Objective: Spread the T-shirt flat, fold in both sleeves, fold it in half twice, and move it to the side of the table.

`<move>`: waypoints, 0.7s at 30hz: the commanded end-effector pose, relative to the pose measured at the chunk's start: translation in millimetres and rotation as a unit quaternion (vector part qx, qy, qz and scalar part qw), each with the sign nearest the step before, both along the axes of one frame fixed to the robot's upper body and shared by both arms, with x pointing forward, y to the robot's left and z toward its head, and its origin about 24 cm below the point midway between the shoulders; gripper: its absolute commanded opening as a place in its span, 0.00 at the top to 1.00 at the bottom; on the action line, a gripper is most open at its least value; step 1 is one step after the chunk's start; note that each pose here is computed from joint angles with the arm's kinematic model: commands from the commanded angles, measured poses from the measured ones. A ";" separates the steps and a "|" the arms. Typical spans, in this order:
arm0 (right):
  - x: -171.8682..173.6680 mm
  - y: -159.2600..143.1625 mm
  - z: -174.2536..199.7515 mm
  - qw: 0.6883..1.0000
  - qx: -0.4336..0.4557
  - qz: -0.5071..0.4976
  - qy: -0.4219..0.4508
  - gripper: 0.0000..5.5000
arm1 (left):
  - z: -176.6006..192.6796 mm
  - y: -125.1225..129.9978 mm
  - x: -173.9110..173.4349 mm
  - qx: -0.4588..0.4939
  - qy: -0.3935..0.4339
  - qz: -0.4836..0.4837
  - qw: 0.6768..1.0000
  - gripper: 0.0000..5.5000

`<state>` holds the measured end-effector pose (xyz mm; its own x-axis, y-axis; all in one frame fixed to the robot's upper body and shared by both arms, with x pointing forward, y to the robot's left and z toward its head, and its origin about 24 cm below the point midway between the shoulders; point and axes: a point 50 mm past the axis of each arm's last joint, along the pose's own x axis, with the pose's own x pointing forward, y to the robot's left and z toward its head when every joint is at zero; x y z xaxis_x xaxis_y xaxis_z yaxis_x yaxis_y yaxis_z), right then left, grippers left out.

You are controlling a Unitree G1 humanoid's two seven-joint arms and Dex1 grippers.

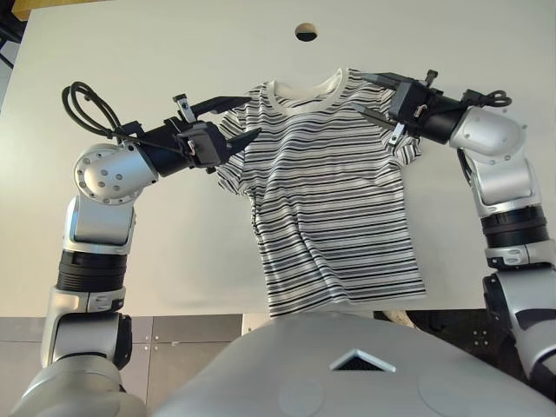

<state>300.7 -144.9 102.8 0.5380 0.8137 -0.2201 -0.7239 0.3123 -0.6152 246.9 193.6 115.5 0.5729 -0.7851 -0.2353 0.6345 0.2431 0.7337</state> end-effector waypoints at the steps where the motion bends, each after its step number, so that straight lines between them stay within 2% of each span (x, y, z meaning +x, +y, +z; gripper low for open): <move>1: -1.2 0.8 -0.6 1.000 -0.007 0.005 0.001 0.67 | 0.4 1.5 0.1 0.013 -0.005 0.000 1.000 0.63; 5: -1.3 0.6 -0.9 1.000 -0.013 0.006 0.001 0.67 | 0.4 1.3 1.5 0.017 -0.006 -0.001 1.000 0.63; 11: 18.5 21.4 0.8 0.993 -0.105 0.059 0.006 0.67 | 5.7 1.1 5.4 0.028 -0.015 -0.006 0.999 0.63; 15: 19.6 27.1 -21.6 0.975 -0.184 0.102 0.076 0.67 | 7.8 0.2 7.3 0.030 -0.018 -0.011 0.999 0.63; 21: 40.6 31.3 -48.1 0.950 -0.265 0.073 0.149 0.67 | 7.8 -0.1 7.6 0.029 -0.018 -0.013 0.999 0.63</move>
<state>333.4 -118.0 53.9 0.2845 0.6498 -0.7049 -0.8953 -0.0828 -0.4377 253.3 194.2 120.8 0.5691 -0.7827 -0.2519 0.6165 0.2035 0.7606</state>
